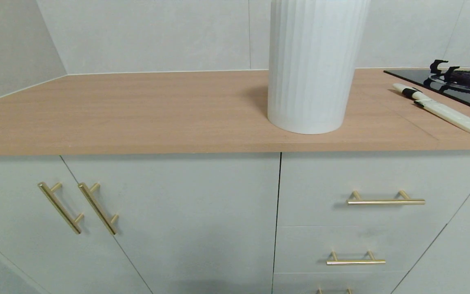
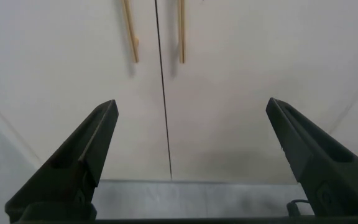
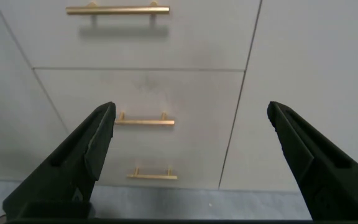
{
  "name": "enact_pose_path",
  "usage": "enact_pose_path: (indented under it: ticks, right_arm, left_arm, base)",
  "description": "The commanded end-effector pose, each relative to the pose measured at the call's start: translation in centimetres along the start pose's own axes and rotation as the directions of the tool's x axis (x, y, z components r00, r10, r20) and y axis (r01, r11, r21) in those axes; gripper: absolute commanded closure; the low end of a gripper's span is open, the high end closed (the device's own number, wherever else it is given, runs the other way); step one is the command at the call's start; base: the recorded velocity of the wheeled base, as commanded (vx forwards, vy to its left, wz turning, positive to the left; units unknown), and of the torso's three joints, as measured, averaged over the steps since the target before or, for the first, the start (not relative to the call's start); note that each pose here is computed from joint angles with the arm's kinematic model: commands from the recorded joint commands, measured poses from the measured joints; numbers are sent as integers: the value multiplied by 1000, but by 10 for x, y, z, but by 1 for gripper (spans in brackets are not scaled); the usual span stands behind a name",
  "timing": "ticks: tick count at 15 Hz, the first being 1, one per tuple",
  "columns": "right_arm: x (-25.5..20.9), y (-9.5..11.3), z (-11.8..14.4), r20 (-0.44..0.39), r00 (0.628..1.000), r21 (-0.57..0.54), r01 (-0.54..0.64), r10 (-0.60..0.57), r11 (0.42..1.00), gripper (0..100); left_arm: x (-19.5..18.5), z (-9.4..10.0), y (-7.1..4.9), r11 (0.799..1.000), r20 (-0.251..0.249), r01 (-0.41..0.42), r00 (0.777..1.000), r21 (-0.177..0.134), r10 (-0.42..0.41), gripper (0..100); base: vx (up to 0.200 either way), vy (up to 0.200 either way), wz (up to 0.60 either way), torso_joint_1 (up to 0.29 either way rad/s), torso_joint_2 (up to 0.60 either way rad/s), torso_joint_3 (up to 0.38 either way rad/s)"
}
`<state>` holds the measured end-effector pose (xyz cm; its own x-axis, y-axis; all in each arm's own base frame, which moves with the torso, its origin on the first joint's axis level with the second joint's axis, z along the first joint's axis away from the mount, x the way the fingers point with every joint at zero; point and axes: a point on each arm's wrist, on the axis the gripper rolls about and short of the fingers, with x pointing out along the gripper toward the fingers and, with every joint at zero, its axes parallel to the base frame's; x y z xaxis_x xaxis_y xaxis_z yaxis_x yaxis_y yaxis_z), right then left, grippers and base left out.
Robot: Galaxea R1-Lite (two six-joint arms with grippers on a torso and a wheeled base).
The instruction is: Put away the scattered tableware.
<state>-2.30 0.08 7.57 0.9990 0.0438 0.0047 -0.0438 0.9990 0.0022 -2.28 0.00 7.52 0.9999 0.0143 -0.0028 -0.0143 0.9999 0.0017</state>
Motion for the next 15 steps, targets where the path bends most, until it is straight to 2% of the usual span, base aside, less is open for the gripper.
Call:
enact_pose_path:
  ticks: [1, 7, 14, 15]
  right_arm:
    - [0, 0, 0, -2, 1000, 1, -1, 1, 1000, 0]
    - [0, 0, 0, -2, 1000, 1, -1, 1, 1000, 0]
    - [0, 0, 0, -2, 1000, 1, -1, 1, 1000, 0]
    - [0, 0, 0, -2, 1000, 1, -1, 1, 1000, 0]
  left_arm:
    - [0, 0, 0, 1000, -2, -1, 1000, 0, 1, 0]
    - [0, 0, 0, 1000, -2, -1, 1000, 0, 1, 0]
    - [0, 0, 0, 1000, -2, -1, 1000, 0, 1, 0]
    - [0, 0, 0, 1000, 0, -1, 1000, -2, 1, 0]
  base:
    - [0, 0, 0, 0, 0, 0]
    - [0, 0, 0, 0, 0, 0]
    - [0, -200, 0, 3, 1, 5]
    - [0, 0, 0, 0, 0, 0]
